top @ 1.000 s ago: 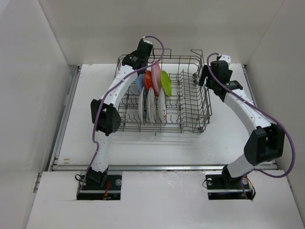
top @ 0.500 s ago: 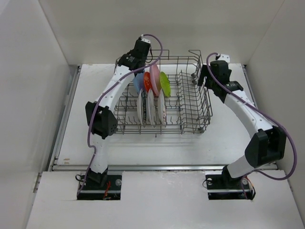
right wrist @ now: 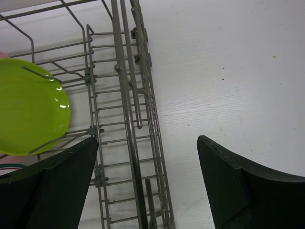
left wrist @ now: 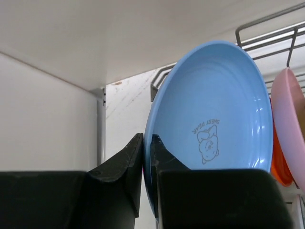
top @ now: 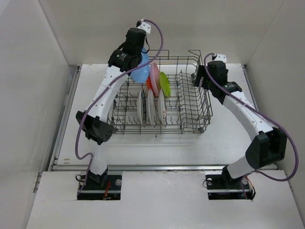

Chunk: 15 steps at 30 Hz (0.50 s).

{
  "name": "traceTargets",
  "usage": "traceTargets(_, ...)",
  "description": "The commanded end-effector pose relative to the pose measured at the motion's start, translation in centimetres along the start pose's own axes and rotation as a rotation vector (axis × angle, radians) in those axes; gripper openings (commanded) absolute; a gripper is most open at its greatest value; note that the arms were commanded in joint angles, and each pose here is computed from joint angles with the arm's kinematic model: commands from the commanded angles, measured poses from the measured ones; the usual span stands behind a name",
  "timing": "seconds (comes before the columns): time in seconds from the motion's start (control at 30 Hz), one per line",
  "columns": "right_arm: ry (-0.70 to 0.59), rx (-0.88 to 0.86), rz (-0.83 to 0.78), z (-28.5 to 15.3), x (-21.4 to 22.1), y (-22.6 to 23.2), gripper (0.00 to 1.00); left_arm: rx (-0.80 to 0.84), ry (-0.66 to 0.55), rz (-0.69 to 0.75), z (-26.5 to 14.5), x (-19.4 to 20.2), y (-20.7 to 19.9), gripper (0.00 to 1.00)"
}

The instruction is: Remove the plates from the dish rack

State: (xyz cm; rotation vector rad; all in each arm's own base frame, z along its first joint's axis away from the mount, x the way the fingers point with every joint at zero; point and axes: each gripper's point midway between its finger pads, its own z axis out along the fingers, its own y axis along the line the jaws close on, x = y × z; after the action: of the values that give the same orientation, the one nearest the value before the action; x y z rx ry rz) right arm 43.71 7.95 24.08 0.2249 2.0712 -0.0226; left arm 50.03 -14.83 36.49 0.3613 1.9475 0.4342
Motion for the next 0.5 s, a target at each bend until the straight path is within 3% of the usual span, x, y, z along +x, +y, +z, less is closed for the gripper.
traceTargets(0.0, -0.043, -0.055, 0.01, -1.4, -1.8, 1.8, 0.91, -0.069, -0.116, -0.041, -3.5, -3.6, 3.8, 0.0)
traceTargets(0.23, -0.086, -0.172, 0.012, -4.3, -3.4, 5.5, 0.91, -0.167, -0.133, -0.089, -6.5, -3.7, 10.5, 0.0)
traceTargets(0.4, -0.151, -0.358, 0.017, -6.8, -5.7, 9.8, 0.91, -0.275, -0.028, -0.291, -7.5, 2.4, 20.1, 0.0)
traceTargets(0.47, -0.15, -0.476, -0.007, -8.2, -5.7, 12.2, 0.91, -0.234, 0.069, -0.395, -7.5, 6.2, 21.1, 0.0)
